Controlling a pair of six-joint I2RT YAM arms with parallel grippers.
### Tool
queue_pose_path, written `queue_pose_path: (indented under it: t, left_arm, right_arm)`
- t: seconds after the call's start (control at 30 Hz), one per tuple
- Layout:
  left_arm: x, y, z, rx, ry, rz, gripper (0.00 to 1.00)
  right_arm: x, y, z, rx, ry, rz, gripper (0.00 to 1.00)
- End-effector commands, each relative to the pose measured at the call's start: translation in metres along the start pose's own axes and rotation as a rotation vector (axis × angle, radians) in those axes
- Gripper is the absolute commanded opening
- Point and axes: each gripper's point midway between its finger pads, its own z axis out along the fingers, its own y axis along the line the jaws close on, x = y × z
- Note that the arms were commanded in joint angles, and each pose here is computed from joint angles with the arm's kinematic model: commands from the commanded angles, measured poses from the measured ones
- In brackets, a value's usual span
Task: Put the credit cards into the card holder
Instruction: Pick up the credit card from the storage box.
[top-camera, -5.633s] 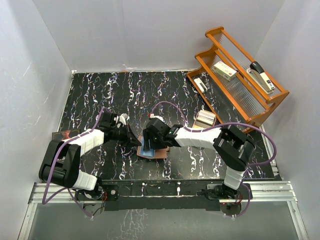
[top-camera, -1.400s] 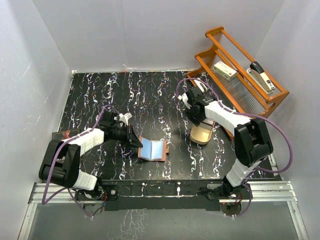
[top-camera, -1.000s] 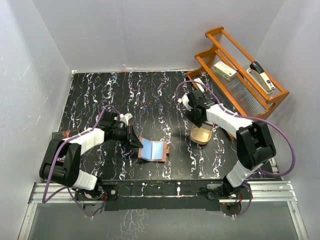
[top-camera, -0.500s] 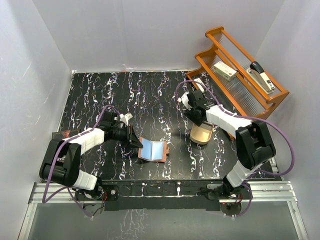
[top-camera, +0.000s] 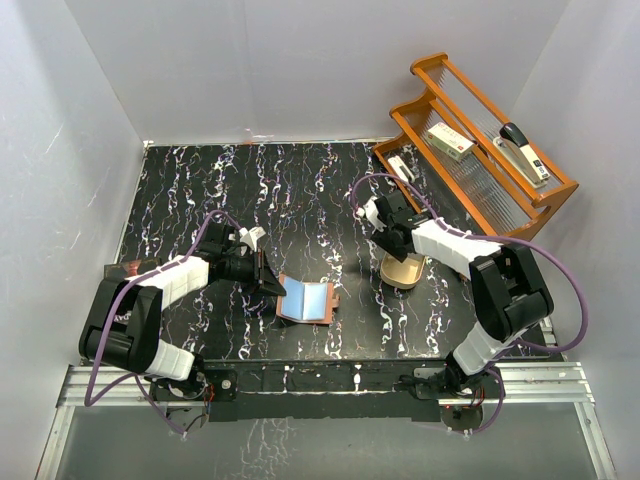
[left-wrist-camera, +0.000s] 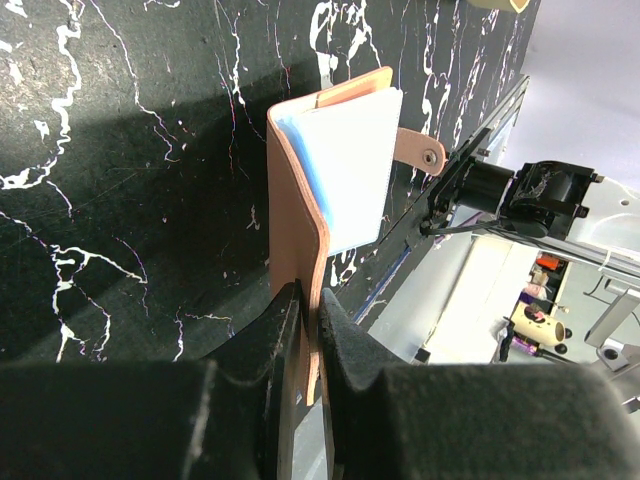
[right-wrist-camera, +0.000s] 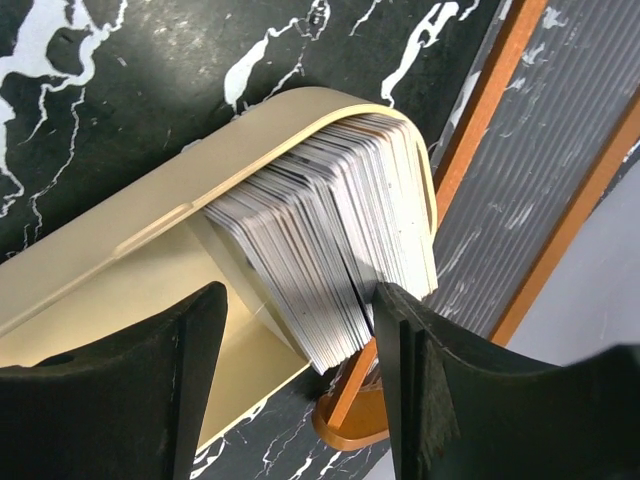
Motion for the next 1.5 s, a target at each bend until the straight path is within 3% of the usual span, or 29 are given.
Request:
queue_pose_path:
  t: [0.0,0.2,0.7,1.23,1.47]
  left_arm:
    - [0.002,-0.01,-0.001,0.043,0.022,0.013,0.09]
    - [0.001,-0.01,-0.001,0.041,0.019,0.014,0.09]
    - [0.001,-0.01,-0.002,0.038,0.017,0.015,0.09]
    - [0.001,-0.006,-0.001,0.019,0.016,0.008,0.09]
    - [-0.001,-0.007,-0.002,0.014,0.002,-0.003,0.09]
  right_arm:
    - [-0.015,-0.027,-0.007,0.124,-0.063,0.022,0.55]
    - [-0.022,-0.033,-0.014,0.135,-0.089,0.036,0.44]
    - [-0.03,-0.041,-0.026,0.138,-0.114,0.056,0.33]
    - [-0.036,-0.017,-0.05,-0.017,-0.159,0.068,0.01]
    - [-0.053,-0.006,-0.083,-0.085,-0.251,0.124,0.0]
